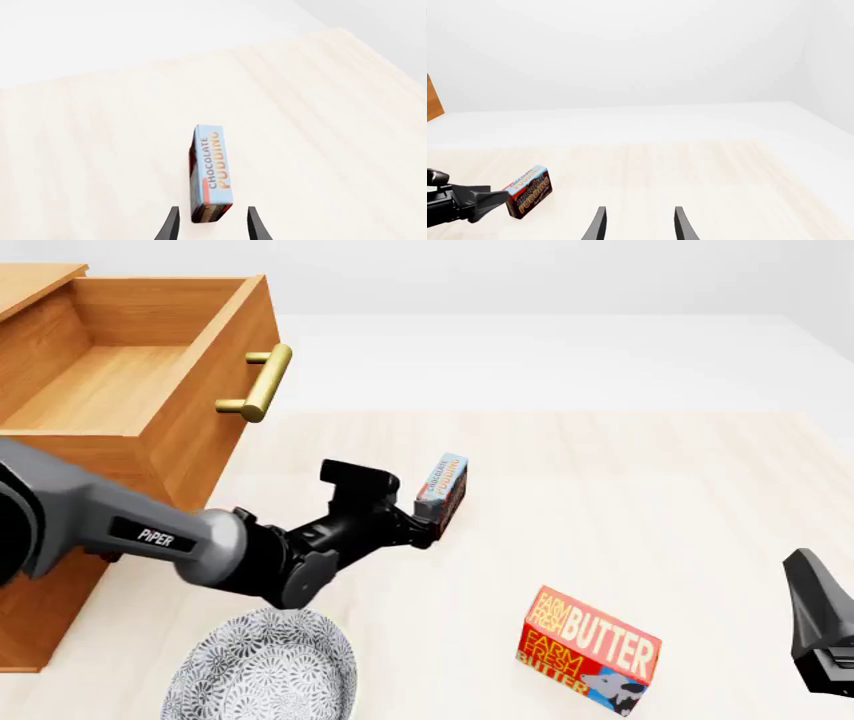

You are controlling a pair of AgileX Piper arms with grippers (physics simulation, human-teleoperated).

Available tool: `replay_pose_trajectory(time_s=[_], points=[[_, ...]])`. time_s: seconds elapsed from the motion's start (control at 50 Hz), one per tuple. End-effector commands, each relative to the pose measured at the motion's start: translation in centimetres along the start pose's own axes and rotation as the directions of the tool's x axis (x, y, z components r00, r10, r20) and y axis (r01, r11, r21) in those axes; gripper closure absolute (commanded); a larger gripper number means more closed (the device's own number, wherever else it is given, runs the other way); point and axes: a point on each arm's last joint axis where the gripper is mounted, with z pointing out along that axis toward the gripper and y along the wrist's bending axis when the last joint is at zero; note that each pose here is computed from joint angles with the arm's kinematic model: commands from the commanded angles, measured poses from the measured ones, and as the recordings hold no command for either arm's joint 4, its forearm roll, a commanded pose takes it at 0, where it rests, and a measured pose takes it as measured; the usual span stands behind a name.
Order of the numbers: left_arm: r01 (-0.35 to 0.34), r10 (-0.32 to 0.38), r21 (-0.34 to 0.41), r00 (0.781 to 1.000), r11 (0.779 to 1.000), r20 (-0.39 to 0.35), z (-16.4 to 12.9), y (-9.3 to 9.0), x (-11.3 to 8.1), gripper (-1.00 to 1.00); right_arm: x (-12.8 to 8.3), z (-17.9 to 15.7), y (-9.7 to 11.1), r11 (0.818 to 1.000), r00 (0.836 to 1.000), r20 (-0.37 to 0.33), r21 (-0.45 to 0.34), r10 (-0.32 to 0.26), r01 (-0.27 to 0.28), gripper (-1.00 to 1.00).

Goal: Put the chocolate pudding in the top drawer of the cabinet and close it.

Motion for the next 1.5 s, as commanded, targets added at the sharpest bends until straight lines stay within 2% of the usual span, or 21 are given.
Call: replay_pose_trajectory(time_s=[0.02, 0.44, 1.5], points=[[0.004, -0.004, 0.006, 1.0, 1.0, -0.006, 0.6, -0.3, 0.1, -1.0, 0.0, 0.0, 0.0, 1.0, 1.0, 0.0, 0.0, 0.0, 0.0, -1.0], [0.0, 0.0, 0.004, 1.0, 1.0, -0.002, 1.6, -0.3, -0.5, -1.0, 0.0, 0.0, 0.0, 1.0, 1.0, 0.0, 0.0, 0.0, 0.0, -1.0], [0.029, -0.029, 0.008, 0.999, 1.0, -0.032, 3.9, -0.5, 1.2, -1.0, 0.0, 0.0, 0.0, 1.0, 1.0, 0.0, 0.0, 0.0, 0.0, -1.0]])
